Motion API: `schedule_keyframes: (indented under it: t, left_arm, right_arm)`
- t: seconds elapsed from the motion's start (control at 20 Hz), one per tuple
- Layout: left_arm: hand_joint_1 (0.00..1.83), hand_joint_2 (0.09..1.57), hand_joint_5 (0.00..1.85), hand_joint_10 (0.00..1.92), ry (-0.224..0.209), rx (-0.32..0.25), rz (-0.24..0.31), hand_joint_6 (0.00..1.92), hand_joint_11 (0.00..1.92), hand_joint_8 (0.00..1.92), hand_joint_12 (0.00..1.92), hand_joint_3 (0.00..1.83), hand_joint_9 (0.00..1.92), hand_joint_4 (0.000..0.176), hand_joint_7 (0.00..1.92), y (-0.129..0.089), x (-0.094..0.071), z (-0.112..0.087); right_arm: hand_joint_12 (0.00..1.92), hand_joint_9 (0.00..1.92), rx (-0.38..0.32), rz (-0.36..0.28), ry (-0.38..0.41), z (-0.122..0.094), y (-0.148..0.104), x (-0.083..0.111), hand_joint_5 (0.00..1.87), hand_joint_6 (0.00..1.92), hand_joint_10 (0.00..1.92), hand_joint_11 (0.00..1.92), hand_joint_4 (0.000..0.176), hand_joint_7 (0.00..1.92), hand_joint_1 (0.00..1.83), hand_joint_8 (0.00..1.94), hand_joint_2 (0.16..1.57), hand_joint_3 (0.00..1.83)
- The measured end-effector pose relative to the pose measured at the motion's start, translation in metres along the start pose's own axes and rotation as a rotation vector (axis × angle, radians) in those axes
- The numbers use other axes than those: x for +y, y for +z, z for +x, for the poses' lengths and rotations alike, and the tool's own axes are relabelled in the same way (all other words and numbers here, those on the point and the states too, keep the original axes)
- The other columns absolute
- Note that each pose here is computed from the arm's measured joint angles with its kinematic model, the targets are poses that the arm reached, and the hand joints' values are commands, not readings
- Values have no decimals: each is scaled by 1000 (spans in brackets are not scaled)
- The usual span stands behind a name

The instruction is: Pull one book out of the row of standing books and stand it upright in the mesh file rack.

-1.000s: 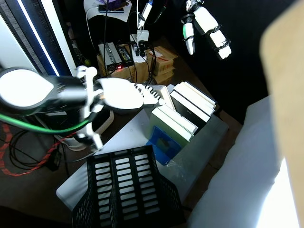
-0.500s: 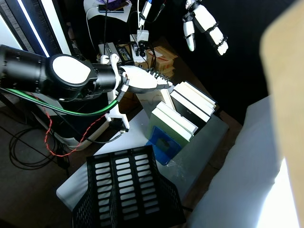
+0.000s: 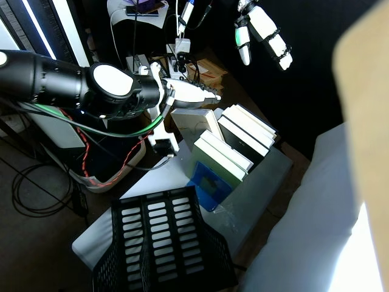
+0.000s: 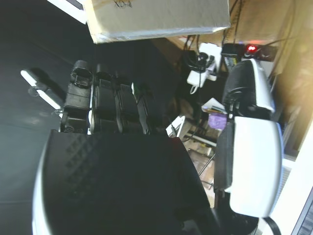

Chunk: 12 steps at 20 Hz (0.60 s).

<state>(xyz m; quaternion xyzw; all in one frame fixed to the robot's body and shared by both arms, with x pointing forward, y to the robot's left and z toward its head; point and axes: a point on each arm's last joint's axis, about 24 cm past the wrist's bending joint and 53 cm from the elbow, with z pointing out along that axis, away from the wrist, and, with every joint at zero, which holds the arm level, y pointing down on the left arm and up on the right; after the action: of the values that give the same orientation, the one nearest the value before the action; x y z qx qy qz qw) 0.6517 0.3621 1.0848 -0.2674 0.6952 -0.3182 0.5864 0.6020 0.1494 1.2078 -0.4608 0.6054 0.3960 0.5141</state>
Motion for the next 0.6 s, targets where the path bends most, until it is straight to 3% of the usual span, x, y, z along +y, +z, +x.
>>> schedule_keyframes:
  t: [0.05, 0.1, 0.15, 0.2, 0.25, 0.3, 0.35, 0.4, 0.5, 0.55, 0.6]
  left_arm:
    - [490, 1325, 35, 0, -2, -2, -1, 11, 0, 0, 0, 1, 0, 22, 0, 0, 0, 0]
    - [492, 1318, 44, 0, -6, -4, -2, 13, 0, 0, 0, 0, 0, 17, 0, 0, 1, -1]
    - [481, 1304, 60, 0, -6, -4, -2, 18, 0, 0, 0, 0, 0, 16, 0, 0, 1, -1]
    - [460, 1300, 66, 0, -6, -4, -2, 18, 0, 0, 0, 0, 0, 13, 0, 0, 1, -1]
    - [429, 1299, 57, 0, -6, -4, -1, 13, 0, 0, 0, 0, 0, 12, 0, 0, 0, -1]
    - [422, 1297, 55, 0, -7, -4, -2, 11, 0, 0, 0, 0, 0, 13, 0, 0, 1, -1]
    - [435, 1281, 45, 0, -6, -4, -2, 6, 0, 0, 0, 0, 0, 13, 0, 0, 1, -1]
    - [425, 1255, 27, 0, -8, -5, -2, 1, 0, 0, 0, 0, 0, 15, 0, 0, 1, -1]
    - [392, 1245, 27, 0, -7, -3, -1, 1, 0, 0, 0, 0, 0, 0, 0, 0, 0, -1]
    - [399, 1264, 22, 0, -7, -3, -1, 0, 0, 0, 0, 0, 0, 0, 0, 0, 1, -1]
    - [408, 1261, 22, 0, -8, -5, -2, 0, 0, 0, 0, 0, 0, 0, 0, 0, 1, -1]
  right_arm:
    - [0, 0, 5, 8, -10, 2, 3, -1, 0, 0, 0, 0, 17, 0, 767, 0, 991, 0]
    - [0, 0, 9, 12, -9, 4, 5, -2, 0, 0, 0, 0, 0, 0, 773, 0, 939, 0]
    - [0, 0, 16, 17, -9, 8, 9, -2, 0, 0, 0, 0, 11, 0, 837, 0, 863, 0]
    - [0, 0, 20, 17, -10, 10, 10, -2, 1, 0, 0, 0, 0, 0, 875, 0, 831, 0]
    - [0, 0, 29, 18, -11, 15, 13, -2, 0, 0, 0, 0, 0, 0, 836, 0, 870, 0]
    - [12, 0, 35, 18, -14, 18, 14, -1, 0, 0, 0, 26, 30, 7, 806, 2, 886, 0]
    - [196, 43, 36, 18, -13, 19, 16, -1, 12, 0, 0, 4, 40, 58, 813, 5, 929, 0]
    - [571, 127, 36, 20, -14, 19, 18, -1, 48, 10, 26, 0, 50, 127, 814, 9, 1053, 9]
    - [464, 111, 38, 16, -20, 20, 21, 2, 99, 23, 15, 0, 24, 124, 868, 3, 1213, 32]
    - [532, 84, 38, 13, -20, 20, 22, 3, 71, 9, 4, 0, 10, 87, 859, 0, 1048, 0]
    - [788, 148, 40, 10, -26, 20, 23, 4, 153, 37, 31, 0, 13, 148, 836, 14, 933, 0]
